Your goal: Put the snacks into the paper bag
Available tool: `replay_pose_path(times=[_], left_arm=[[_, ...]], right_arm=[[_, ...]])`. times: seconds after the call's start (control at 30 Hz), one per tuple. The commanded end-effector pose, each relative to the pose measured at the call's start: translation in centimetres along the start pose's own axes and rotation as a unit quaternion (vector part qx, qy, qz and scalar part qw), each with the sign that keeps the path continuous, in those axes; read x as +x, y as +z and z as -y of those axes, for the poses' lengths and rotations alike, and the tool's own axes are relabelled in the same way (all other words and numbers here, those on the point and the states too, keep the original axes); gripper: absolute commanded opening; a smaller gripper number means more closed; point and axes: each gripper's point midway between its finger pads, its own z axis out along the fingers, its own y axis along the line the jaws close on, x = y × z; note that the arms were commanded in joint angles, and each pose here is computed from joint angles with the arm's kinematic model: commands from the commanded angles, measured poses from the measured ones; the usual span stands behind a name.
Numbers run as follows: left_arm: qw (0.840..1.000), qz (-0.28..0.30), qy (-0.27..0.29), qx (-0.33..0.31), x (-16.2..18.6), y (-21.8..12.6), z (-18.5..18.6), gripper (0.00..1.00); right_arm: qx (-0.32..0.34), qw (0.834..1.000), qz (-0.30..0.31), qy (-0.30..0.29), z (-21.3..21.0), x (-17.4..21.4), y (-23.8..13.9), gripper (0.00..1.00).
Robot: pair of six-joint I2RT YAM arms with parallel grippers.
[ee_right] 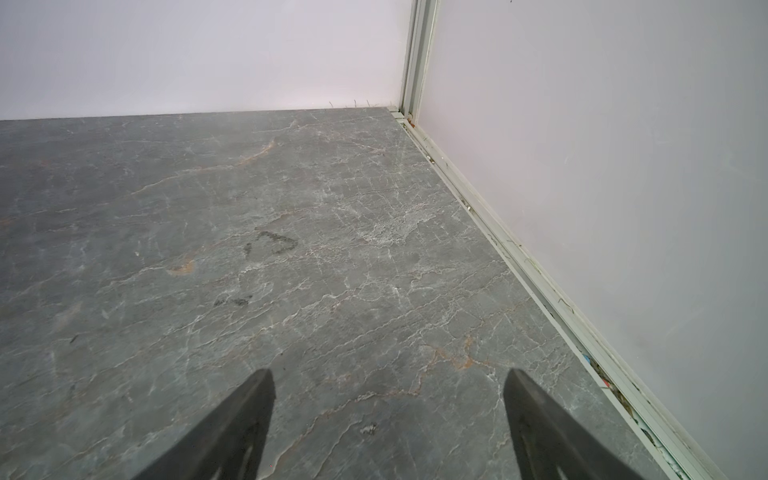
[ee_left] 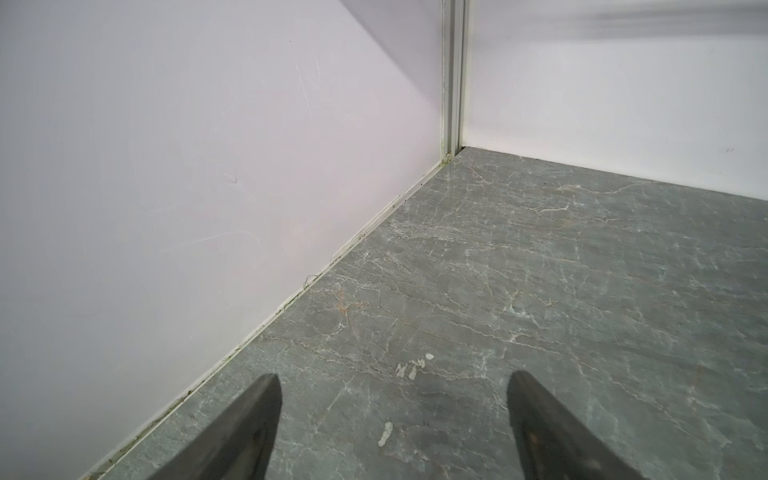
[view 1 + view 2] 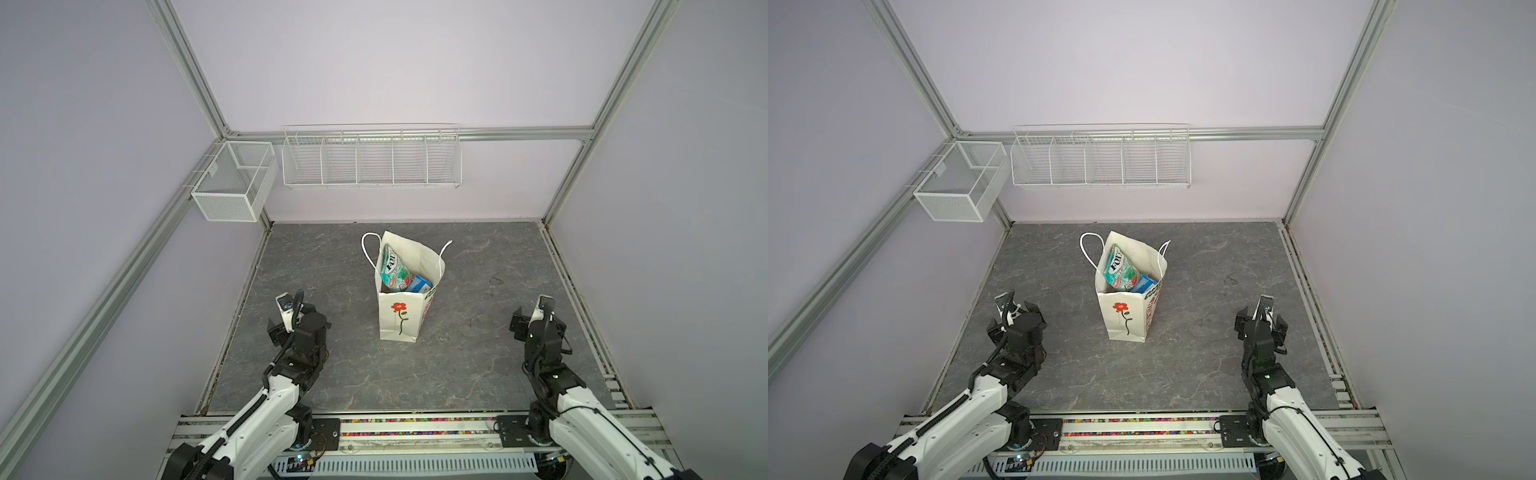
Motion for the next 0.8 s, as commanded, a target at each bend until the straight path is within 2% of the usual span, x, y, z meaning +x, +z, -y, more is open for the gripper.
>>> replay_pose_path(times=[0.0,0.1,0.13,0.77], left_arm=[[1.000,0.005,-0.007,0.008,-0.3,0.3,0.4,0.87],[1.000,0.000,-0.004,0.001,-0.2,0.7,0.5,0.90],[1.000,0.000,-0.004,-0.002,-0.2,0.8,0.5,1.00],[0.999,-0.006,-0.032,-0.019,-0.2,2.3,-0.4,0.99]], right_arm=[[-0.012,1.000,0.018,0.001,-0.6,-1.2,0.4,0.89],[-0.014,1.000,0.016,-0.004,-0.8,-1.3,0.8,0.89],[-0.014,1.000,0.017,-0.006,-0.9,-1.3,0.9,0.89],[0.001,0.998,0.057,0.004,-0.9,-2.4,2.0,0.89]])
